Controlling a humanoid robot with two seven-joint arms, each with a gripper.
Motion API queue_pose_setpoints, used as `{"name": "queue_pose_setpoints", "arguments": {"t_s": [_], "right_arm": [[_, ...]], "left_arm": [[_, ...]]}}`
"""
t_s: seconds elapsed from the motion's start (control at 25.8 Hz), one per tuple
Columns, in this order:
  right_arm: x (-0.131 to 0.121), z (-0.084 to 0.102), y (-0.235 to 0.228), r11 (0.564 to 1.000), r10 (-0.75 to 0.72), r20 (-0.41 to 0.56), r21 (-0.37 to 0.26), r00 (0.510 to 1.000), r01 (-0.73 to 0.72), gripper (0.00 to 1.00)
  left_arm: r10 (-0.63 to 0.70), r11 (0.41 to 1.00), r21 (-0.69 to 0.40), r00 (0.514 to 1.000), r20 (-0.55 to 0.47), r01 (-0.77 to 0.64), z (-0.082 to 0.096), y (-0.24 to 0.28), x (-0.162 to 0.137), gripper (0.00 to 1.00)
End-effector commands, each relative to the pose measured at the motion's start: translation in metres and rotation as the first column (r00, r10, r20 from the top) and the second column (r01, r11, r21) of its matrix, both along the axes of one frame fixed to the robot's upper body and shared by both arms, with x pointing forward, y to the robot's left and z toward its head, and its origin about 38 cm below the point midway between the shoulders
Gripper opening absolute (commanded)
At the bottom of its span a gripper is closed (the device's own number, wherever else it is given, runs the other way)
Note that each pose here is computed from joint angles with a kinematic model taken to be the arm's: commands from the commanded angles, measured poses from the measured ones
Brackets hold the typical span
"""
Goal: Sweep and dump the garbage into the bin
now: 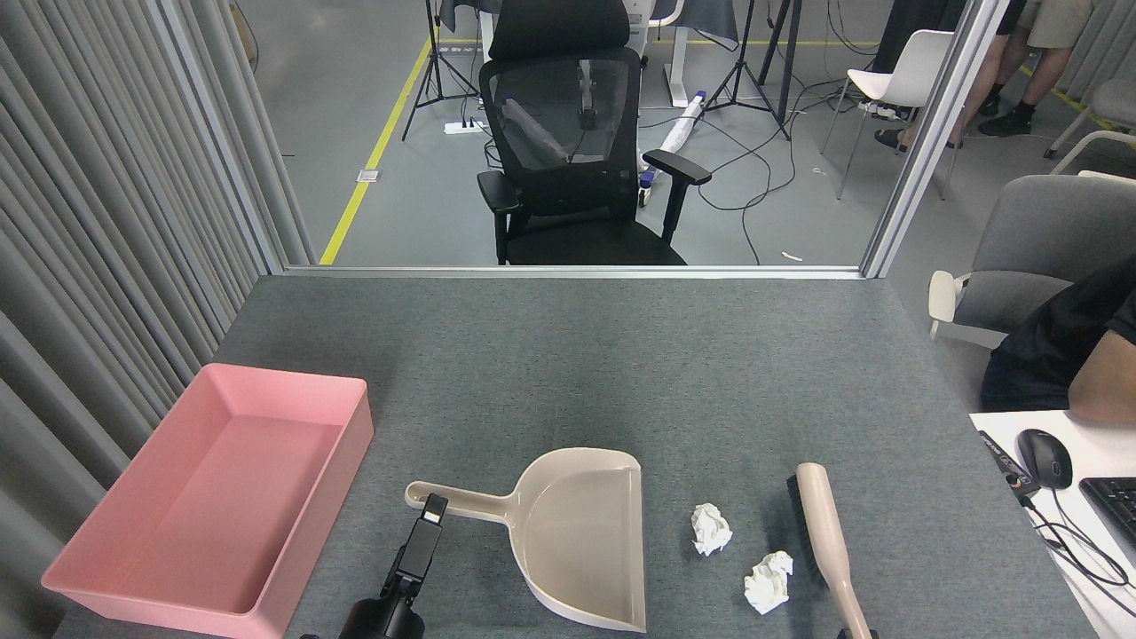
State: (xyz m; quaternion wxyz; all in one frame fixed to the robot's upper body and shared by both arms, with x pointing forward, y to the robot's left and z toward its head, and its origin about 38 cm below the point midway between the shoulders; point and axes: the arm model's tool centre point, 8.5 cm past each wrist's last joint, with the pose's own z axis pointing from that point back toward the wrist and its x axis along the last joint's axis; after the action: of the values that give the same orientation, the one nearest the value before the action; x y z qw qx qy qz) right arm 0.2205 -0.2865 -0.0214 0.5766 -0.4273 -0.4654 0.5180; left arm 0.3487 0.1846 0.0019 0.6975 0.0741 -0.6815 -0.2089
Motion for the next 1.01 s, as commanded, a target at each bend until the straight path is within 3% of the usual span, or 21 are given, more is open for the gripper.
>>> {"name": "queue_pose_setpoints", "arguments": {"t_s": [0.0, 0.15, 0.46, 0.5, 0.58, 0.74, 0.97], "right_arm": [[-0.002, -0.001, 0.001, 1.0, 0.002, -0.004, -0.001, 1.0, -0.002, 0.13], [-0.002, -0.001, 0.0, 1.0, 0.0, -0.005, -0.001, 1.0, 0.0, 0.13], [-0.005, -0.001, 0.001, 1.0, 0.004, 0.009, 0.0, 1.0, -0.004, 0.14], [-0.005, -0.001, 0.001, 1.0, 0.004, 0.008, 0.0, 1.0, -0.004, 0.14], [-0.006, -0.001, 0.0, 1.0, 0.003, 0.01, 0.0, 1.0, -0.003, 0.14], [-0.006, 0.0, 0.001, 1.0, 0.007, 0.019, 0.001, 1.0, -0.007, 0.14], [-0.006, -0.001, 0.001, 1.0, 0.006, 0.017, 0.002, 1.0, -0.006, 0.14]], "left_arm": [[-0.003, 1.0, -0.006, 1.0, -0.007, 0.003, -0.004, -0.004, 0.004, 0.99], [-0.005, 1.0, -0.002, 0.999, -0.043, 0.005, -0.015, -0.005, 0.008, 0.99], [-0.041, 0.999, -0.019, 0.999, -0.002, 0.041, -0.01, -0.013, 0.03, 0.96], [-0.045, 0.999, -0.019, 0.999, -0.001, 0.045, -0.009, -0.013, 0.032, 0.94], [-0.05, 0.998, -0.026, 0.999, 0.005, 0.05, -0.009, -0.015, 0.032, 0.81], [-0.074, 0.997, -0.029, 0.997, 0.008, 0.074, -0.006, -0.016, 0.035, 0.71], [-0.076, 0.997, -0.03, 0.997, -0.022, 0.076, -0.018, -0.017, 0.041, 0.75]]}}
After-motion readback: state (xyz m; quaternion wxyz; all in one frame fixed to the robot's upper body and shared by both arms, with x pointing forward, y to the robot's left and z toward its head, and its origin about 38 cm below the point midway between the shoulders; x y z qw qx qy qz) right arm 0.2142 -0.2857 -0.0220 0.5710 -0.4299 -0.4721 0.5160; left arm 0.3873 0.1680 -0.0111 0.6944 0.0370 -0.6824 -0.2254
